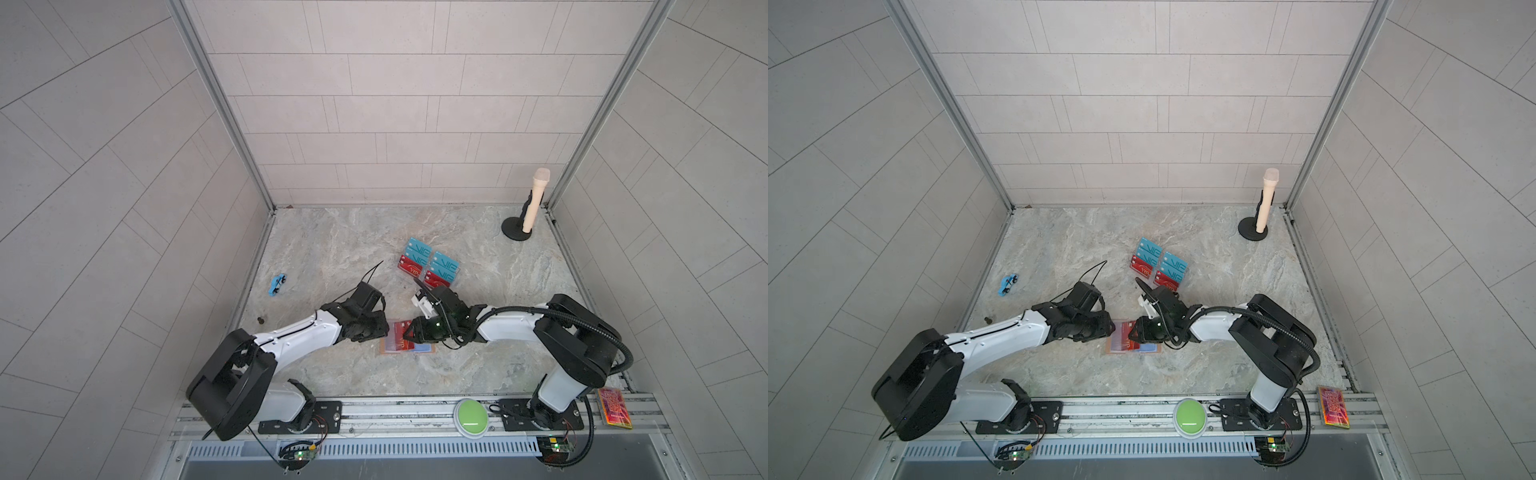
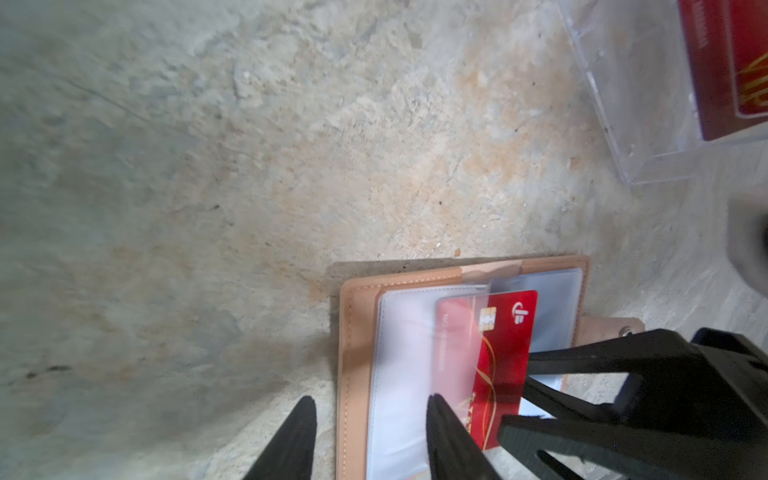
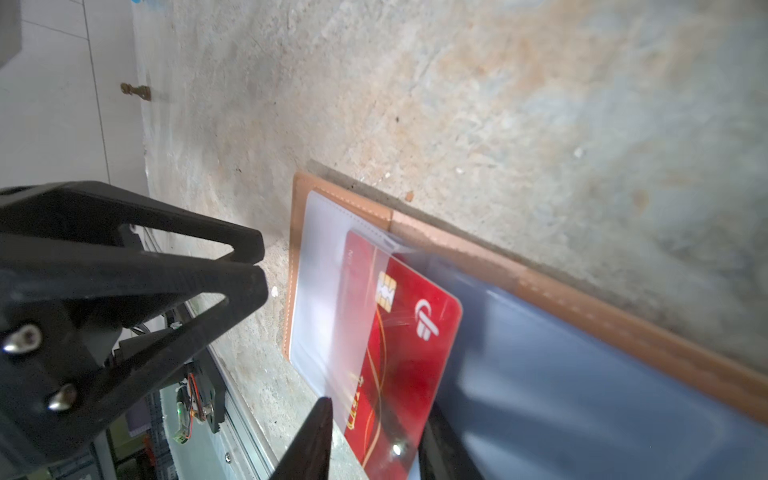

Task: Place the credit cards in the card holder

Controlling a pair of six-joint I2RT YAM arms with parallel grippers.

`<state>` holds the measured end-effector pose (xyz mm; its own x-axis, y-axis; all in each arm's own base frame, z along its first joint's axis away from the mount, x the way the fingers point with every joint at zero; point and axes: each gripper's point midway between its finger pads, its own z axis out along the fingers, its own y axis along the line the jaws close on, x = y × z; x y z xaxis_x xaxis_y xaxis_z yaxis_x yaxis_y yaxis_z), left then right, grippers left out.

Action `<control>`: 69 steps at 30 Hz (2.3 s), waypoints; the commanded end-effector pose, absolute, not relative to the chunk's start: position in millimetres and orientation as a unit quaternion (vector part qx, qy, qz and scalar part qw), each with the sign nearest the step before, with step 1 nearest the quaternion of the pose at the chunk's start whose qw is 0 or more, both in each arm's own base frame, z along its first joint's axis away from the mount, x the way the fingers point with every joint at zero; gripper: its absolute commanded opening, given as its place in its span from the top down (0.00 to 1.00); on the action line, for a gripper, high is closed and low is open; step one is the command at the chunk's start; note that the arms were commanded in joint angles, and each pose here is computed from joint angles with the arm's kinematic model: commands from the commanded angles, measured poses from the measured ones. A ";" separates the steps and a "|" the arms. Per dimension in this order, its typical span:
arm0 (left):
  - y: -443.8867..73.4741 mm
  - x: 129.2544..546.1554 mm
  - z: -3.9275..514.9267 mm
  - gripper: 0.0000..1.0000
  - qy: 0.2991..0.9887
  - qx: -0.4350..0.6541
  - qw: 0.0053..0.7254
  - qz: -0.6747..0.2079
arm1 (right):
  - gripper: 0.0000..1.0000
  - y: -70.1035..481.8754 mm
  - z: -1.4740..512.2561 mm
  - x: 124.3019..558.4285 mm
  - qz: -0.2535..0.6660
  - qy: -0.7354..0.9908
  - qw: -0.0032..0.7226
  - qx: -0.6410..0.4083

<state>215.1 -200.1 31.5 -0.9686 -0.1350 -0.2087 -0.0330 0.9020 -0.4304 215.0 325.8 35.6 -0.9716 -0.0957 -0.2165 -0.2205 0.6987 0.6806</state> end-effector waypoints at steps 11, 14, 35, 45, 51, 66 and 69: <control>-208.4 210.5 18.8 0.58 0.952 -0.058 0.129 -0.272 | 0.61 339.4 28.1 201.8 0.313 0.940 0.051 -0.124; -211.3 210.9 19.7 0.58 0.949 -0.057 0.129 -0.281 | 0.61 346.2 28.4 201.5 0.312 0.940 0.048 -0.130; -199.6 213.1 24.4 0.57 0.955 -0.067 0.151 -0.244 | 0.55 333.5 40.0 202.0 0.273 0.948 0.061 -0.150; -185.8 218.5 42.9 0.56 0.966 -0.047 0.158 -0.199 | 0.53 305.3 73.0 209.4 0.259 0.948 0.095 -0.157; -186.0 216.2 65.0 0.57 0.968 -0.026 0.161 -0.193 | 0.63 283.8 93.8 222.7 0.256 0.946 0.122 -0.155; -226.3 215.1 76.4 0.63 0.966 0.003 0.147 -0.214 | 0.76 222.6 112.4 252.9 0.279 0.944 0.147 -0.094; -243.6 209.1 72.7 0.63 0.964 0.016 0.117 -0.236 | 0.81 230.0 103.4 245.2 0.292 0.943 0.133 -0.088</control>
